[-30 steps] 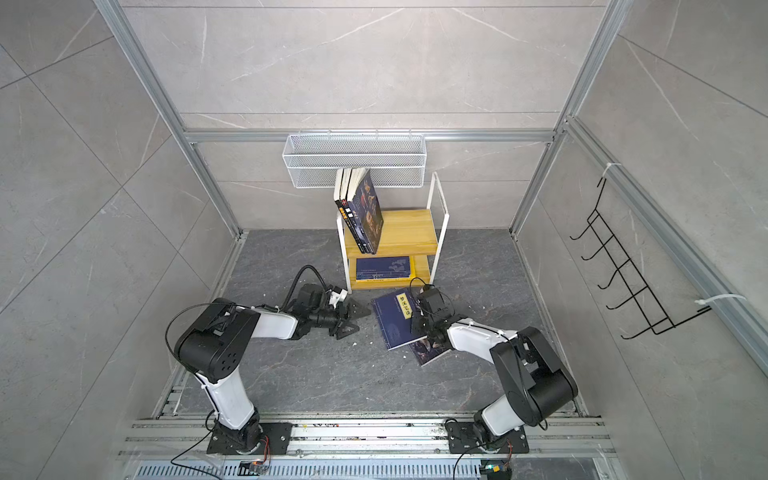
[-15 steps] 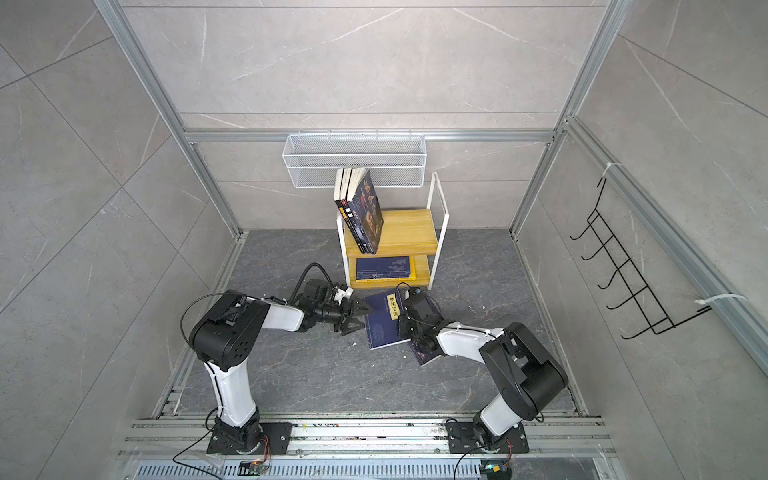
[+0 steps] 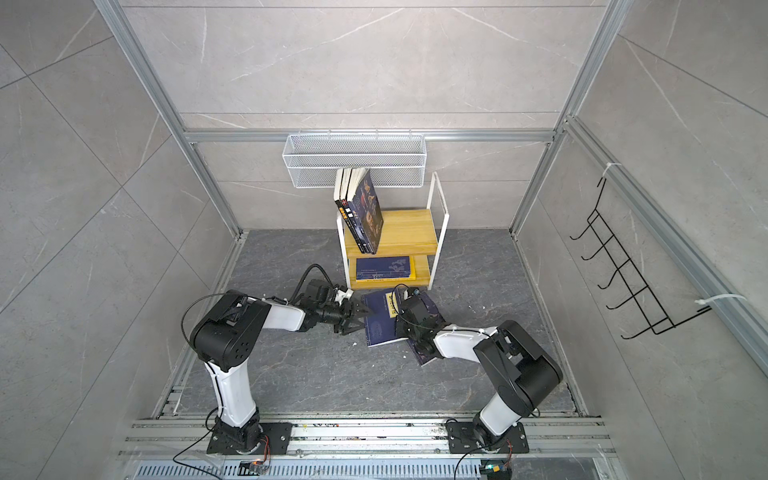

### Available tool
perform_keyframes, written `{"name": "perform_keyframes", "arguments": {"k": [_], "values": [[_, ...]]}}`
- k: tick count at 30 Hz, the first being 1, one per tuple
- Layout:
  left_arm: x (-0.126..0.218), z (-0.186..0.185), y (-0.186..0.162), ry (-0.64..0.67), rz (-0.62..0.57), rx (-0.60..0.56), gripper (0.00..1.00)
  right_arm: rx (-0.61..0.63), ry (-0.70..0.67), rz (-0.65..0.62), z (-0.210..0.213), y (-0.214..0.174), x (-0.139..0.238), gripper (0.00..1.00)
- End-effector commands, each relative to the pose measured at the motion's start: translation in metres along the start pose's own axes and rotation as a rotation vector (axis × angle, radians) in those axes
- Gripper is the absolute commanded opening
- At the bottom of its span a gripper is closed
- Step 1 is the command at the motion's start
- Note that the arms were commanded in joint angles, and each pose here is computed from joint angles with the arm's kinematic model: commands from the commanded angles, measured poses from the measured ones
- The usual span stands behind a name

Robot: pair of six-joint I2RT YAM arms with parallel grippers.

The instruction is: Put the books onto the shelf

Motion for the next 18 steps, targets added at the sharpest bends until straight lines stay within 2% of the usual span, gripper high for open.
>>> {"name": "perform_keyframes", "arguments": {"k": [1, 5, 12, 13, 15, 18], "values": [[-0.011, -0.05, -0.025, -0.11, 0.12, -0.07, 0.67, 0.024, -0.073, 0.334, -0.031, -0.086, -0.007, 0.25], [-0.006, -0.058, -0.031, -0.122, 0.111, -0.118, 0.66, 0.04, -0.077, 0.345, -0.031, -0.086, -0.005, 0.25], [-0.007, -0.071, -0.036, -0.145, 0.134, -0.146, 0.56, 0.044, -0.062, 0.337, -0.028, -0.082, 0.0, 0.25], [-0.007, -0.072, -0.037, -0.137, 0.135, -0.144, 0.52, 0.044, -0.063, 0.34, -0.028, -0.082, 0.002, 0.25], [-0.003, -0.07, -0.04, -0.112, 0.133, -0.152, 0.32, 0.045, -0.057, 0.323, -0.028, -0.081, 0.009, 0.25], [0.001, -0.06, -0.044, -0.053, 0.111, -0.169, 0.11, 0.061, -0.075, 0.276, -0.032, -0.074, 0.021, 0.27]]}}
Point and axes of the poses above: each gripper's point midway between its finger pads, its own x axis back along the fingers, its own z axis along the line the jaws close on, y = z × x, the point moved 4 cm from there along x, back along the fingers, and after that the axes turned 5 degrees about -x, right-handed, at the moved point
